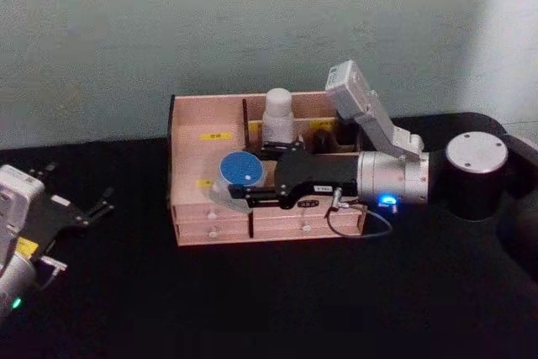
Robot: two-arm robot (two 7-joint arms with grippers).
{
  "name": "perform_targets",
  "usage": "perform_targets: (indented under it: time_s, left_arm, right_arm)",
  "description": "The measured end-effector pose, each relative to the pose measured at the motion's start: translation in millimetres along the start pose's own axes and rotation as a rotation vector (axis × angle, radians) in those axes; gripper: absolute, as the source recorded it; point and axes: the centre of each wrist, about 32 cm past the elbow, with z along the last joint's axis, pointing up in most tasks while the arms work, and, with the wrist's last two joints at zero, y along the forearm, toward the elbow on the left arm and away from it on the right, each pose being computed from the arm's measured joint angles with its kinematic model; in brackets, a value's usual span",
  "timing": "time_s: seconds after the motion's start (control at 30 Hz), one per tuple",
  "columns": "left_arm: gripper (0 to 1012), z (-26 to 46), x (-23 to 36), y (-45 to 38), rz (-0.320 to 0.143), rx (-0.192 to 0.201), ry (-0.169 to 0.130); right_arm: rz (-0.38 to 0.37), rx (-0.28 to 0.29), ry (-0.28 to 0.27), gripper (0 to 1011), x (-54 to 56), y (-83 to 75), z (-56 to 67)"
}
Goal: Pick up the facial cleanser and watermelon frost from the table and place them into the tiered storage box.
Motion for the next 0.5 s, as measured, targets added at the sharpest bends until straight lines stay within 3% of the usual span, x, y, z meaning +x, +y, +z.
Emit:
perform_targets:
  time_s: [0.5]
  left_arm:
    - [1001,0.0,0.0,0.0,0.000,0.000,0.000]
  right_arm:
    - [-0.005,-0.001,0.007,730,14.1,17.8,2.2]
